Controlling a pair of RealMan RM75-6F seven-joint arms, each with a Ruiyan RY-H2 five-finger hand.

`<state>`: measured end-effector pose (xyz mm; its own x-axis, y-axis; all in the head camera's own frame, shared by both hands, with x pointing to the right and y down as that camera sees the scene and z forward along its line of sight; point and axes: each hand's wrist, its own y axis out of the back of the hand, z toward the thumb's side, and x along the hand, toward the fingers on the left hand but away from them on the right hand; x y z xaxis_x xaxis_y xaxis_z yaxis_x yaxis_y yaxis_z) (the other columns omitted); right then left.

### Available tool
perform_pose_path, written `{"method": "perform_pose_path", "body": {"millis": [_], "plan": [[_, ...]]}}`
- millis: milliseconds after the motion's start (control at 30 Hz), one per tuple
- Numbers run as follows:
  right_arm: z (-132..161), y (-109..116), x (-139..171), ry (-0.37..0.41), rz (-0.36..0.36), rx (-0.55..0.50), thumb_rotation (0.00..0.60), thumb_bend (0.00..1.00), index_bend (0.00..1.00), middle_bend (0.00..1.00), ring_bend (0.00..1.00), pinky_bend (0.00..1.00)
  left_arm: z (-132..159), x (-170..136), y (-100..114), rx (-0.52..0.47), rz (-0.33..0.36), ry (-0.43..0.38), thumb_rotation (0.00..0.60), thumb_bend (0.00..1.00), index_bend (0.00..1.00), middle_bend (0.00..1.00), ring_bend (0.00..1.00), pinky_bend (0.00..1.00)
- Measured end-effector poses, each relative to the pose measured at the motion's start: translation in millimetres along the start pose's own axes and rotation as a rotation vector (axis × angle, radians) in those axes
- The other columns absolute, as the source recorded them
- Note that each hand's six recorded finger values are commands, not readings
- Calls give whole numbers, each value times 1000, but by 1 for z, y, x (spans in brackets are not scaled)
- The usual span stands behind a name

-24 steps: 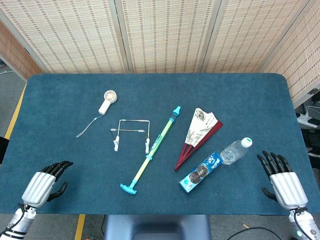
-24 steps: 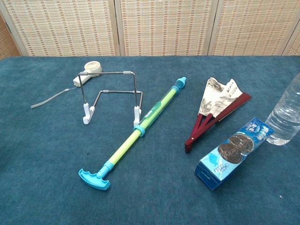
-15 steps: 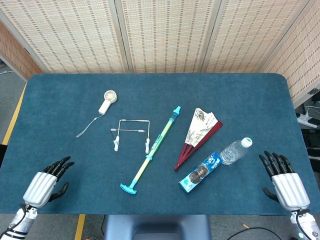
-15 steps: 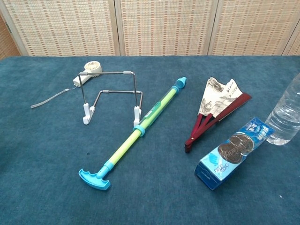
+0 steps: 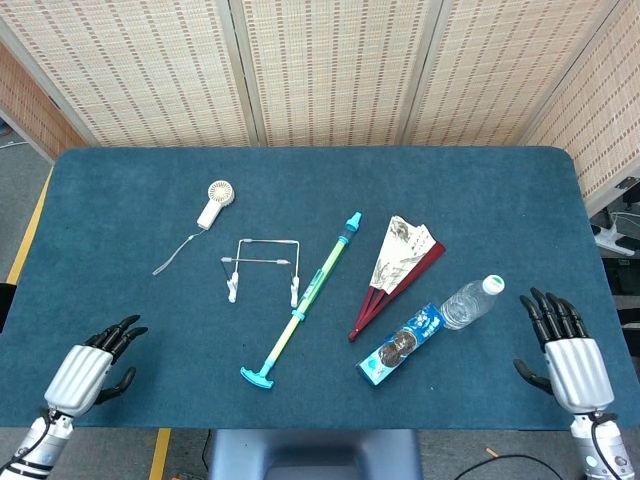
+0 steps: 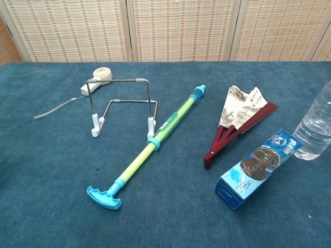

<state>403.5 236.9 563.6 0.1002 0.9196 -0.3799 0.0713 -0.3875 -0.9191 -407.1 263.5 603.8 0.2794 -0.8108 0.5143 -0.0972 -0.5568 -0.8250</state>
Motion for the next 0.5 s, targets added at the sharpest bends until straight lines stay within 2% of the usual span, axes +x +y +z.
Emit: {"method": "perform_pose_path", "body": {"millis": [133, 300, 400, 500], "plan": [[-3, -3, -9, -10, 20, -150, 600, 102, 0, 0, 0, 100, 1, -2, 2, 5, 7, -1, 600, 430, 204, 86, 166, 376], [-10, -13, -26, -31, 107, -378, 600, 103, 0, 0, 0, 100, -1, -1, 0, 6, -4, 9, 600, 429, 219, 119, 169, 377], [-12, -22, -39, -44, 154, -469, 600, 103, 0, 0, 0, 99, -2, -1, 0, 3, -11, 15, 600, 430, 233, 139, 174, 379], [-11, -30, -50, -49, 176, -507, 600, 103, 0, 0, 0, 99, -1, -1, 0, 4, -10, 11, 600, 430, 238, 145, 175, 379]]}}
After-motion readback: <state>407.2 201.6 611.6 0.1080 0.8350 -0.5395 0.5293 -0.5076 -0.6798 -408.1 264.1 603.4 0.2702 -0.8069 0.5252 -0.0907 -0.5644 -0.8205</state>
